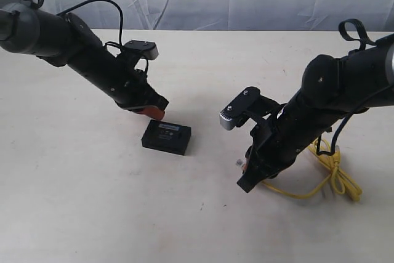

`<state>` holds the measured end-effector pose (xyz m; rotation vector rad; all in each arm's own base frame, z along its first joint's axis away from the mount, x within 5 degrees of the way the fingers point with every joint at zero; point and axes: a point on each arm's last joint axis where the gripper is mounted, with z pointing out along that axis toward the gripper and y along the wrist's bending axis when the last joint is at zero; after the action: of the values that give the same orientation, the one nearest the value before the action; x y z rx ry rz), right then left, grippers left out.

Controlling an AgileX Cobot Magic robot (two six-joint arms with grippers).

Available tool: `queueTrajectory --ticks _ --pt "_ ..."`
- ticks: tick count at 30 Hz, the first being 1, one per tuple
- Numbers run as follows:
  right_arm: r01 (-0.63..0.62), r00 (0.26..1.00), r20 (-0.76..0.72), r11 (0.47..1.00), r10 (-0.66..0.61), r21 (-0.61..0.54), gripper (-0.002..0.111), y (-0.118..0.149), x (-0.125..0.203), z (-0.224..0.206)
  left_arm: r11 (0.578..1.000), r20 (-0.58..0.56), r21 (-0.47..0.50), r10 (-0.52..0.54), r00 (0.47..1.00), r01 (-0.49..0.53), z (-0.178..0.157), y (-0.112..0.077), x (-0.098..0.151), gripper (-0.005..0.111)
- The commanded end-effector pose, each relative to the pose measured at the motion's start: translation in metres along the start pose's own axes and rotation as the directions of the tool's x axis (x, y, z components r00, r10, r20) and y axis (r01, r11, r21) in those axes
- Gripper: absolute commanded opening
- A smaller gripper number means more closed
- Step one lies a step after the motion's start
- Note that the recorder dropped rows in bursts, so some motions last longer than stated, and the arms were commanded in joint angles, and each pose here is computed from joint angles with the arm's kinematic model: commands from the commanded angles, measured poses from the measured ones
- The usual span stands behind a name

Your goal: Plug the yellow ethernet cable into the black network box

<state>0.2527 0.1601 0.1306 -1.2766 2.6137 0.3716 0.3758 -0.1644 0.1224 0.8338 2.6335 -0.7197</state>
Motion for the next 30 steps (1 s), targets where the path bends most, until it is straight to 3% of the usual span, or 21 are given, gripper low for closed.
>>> queueTrajectory --ticks 1,18,23,30 --pt "0.001 1.0 0.014 1.0 -0.002 0.007 -0.001 0.0 -0.002 -0.003 0.999 -0.032 0.03 0.011 0.999 -0.01 0.0 -0.005 0.002 0.0" --pt "-0.013 1.0 0.015 1.0 0.013 -0.006 -0.001 0.001 -0.002 -0.003 0.993 -0.186 0.118 0.004 0.983 0.018 -0.002 -0.013 0.016 0.0" --pt "0.054 0.998 -0.015 0.998 -0.054 -0.024 -0.001 0.014 -0.003 0.0 0.99 -0.206 0.138 0.0 0.979 0.029 -0.004 -0.015 0.018 0.0" --pt "0.082 0.992 -0.089 0.995 -0.086 -0.053 -0.001 0.02 -0.01 -0.007 0.994 -0.138 0.094 -0.037 0.99 0.05 -0.022 -0.01 0.016 0.0"
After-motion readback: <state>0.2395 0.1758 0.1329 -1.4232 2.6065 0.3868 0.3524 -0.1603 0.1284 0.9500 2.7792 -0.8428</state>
